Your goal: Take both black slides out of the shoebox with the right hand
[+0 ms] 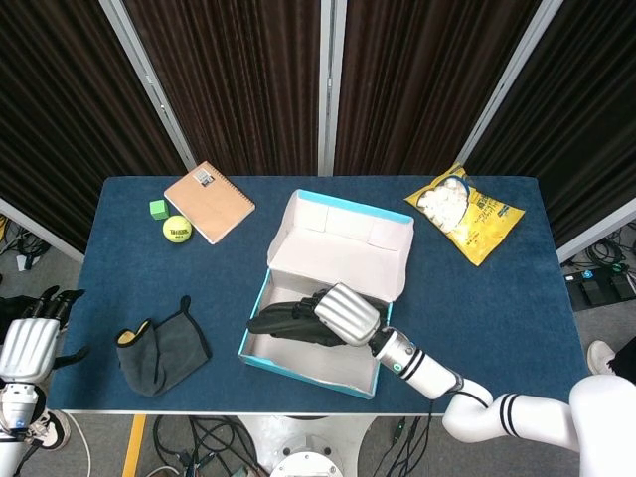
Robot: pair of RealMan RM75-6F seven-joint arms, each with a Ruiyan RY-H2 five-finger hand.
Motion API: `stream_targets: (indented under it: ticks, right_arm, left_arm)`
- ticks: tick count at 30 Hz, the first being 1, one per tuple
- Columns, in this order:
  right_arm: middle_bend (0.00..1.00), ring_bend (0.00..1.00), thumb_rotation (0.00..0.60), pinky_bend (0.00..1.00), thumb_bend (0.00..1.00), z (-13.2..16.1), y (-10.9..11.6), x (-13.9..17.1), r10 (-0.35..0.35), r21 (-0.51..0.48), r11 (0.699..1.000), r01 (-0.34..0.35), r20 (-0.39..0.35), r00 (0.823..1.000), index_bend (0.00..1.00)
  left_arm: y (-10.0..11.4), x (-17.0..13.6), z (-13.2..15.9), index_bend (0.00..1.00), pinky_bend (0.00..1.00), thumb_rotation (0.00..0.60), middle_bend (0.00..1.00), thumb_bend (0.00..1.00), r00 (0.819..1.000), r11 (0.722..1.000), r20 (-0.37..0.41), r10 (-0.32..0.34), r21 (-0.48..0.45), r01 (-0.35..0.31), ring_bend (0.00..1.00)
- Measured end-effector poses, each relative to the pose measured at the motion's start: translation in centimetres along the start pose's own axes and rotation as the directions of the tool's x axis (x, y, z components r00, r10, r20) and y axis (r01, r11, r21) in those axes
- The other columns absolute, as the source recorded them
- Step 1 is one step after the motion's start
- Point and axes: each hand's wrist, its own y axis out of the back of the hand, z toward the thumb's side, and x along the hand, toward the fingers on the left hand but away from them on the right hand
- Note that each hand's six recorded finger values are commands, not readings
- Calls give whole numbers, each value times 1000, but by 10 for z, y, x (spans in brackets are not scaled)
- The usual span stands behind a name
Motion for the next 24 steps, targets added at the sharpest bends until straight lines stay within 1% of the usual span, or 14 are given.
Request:
stream_targets:
  ticks: [3,6,7,9,10,12,13,15,18,21,22,24]
  right_arm:
    - [731,622,600,786,488,0,8,0,-65,7,998,65,-6,998,849]
    - [730,622,600,786,488,0,24,1,-180,6,984,180,-16,984,849]
    - [730,622,600,787,489,-1,32,3,-236,2,972,236,-19,972,849]
    - [730,622,600,787,489,-4,46,7,-321,2,947,322,-18,947,849]
    - [730,621,600,787,489,-9,56,11,-375,6,927,375,-10,927,849]
    - [730,621,600,787,488,-19,70,20,-438,21,899,438,16,899,849]
    - [730,621,600,787,486,-26,78,26,-461,36,887,460,38,887,849]
    - [730,621,600,787,480,-38,85,35,-475,61,880,471,80,876,849]
    - [730,621,600,787,472,-59,94,56,-488,93,873,479,182,853,848]
    - [730,619,600,786,468,-82,97,82,-497,105,865,490,312,810,848]
    - [730,619,600,786,468,-92,97,94,-499,103,861,499,369,784,848]
    - [730,619,600,786,468,-106,95,113,-501,93,849,520,455,736,847]
  left_arm:
    - [0,0,0,156,315,600,195,0,1000,1000,-1,-2,0,2,96]
    - [-1,0,1,156,315,600,195,0,1000,1000,2,-1,-1,1,96]
    - [-1,1,1,156,315,600,195,0,1000,1000,3,-1,-2,1,96]
    - [-1,1,1,156,315,600,195,0,1000,1000,5,-2,-2,2,96]
    - [-1,1,2,156,315,600,195,0,1000,1000,7,-2,-2,2,96]
    - [-1,1,3,156,315,600,195,0,1000,1000,10,-2,-3,2,96]
    - [-1,1,3,156,315,600,195,0,1000,1000,11,-2,-4,2,96]
    - [-2,1,5,156,315,600,195,0,1000,1000,13,-3,-6,3,96]
    - [-2,1,7,156,315,600,195,0,1000,1000,18,-3,-7,3,96]
    - [-2,2,9,156,315,600,195,0,1000,1000,26,-5,-10,5,96]
    - [-2,2,10,156,315,600,195,0,1000,1000,29,-6,-10,6,96]
    - [-3,2,11,156,315,600,195,0,999,1000,33,-8,-10,8,96]
